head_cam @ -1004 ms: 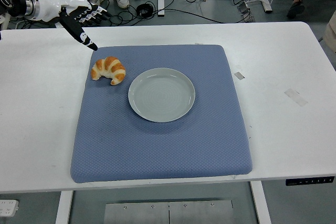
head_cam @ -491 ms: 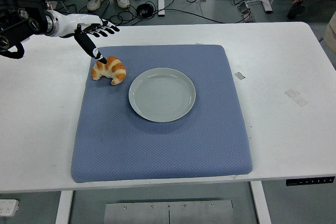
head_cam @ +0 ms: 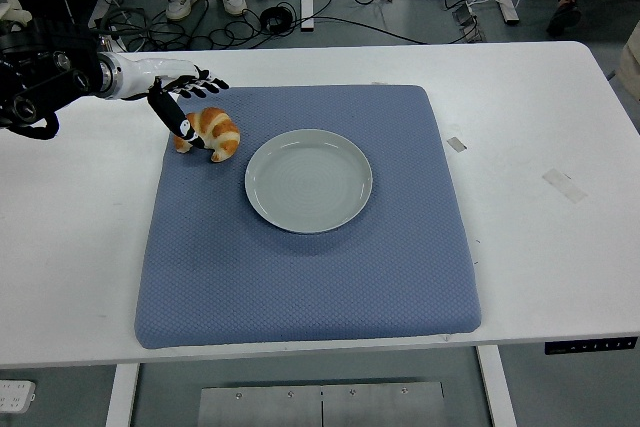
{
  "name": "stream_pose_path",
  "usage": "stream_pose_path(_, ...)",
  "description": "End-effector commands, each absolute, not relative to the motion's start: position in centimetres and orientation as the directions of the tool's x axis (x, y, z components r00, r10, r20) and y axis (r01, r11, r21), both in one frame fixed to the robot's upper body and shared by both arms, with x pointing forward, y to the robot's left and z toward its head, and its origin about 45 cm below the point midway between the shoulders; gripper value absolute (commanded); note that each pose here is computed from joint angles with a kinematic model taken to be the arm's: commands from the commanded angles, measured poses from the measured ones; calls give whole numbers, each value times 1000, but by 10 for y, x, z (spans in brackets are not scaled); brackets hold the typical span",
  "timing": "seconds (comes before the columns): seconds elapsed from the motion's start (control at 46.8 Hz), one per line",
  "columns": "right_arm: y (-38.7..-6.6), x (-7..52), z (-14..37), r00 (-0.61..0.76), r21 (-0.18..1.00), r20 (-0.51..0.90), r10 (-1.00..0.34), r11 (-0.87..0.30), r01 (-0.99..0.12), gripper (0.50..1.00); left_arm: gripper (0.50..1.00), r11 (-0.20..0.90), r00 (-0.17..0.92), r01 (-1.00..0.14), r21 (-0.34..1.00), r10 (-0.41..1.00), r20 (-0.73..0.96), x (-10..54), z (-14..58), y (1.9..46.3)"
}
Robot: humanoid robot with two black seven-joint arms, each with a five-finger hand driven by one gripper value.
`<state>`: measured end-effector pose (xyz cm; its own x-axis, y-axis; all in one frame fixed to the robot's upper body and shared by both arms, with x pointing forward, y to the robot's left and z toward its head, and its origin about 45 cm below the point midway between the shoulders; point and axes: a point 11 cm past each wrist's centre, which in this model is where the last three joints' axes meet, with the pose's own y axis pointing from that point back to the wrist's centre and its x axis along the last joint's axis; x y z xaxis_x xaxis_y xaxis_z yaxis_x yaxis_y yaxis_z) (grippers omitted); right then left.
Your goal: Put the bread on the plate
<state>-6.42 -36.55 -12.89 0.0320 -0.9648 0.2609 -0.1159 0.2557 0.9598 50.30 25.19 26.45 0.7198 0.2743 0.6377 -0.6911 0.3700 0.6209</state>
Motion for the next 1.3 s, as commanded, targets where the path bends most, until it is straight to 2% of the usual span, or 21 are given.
stream_pose_path(0.0,-366,-64,-129,32,960,261,-965,256,-117,1000,965,367,717,-694,619,277,640,503,262,252)
stream_pose_path(0.214,-365,-65,-129,32,960,261,-965,256,-115,1000,955,358,701,-711,605,289,652,501,250,252)
stream_pose_path(0.726,-366,-64,-129,32,960,261,-965,256,-115,1000,868,364,707,-704,609,288,646,499,243,247)
stream_pose_path(0.919,-366,-64,-129,32,960,261,-965,256,-115,1000,778,372,711,-700,610,283,644,498,242,242)
stream_pose_path(1.282,-366,-65,-129,32,960,261,-965,256,-114,1000,669,371,712,-699,611,283,643,498,242,243)
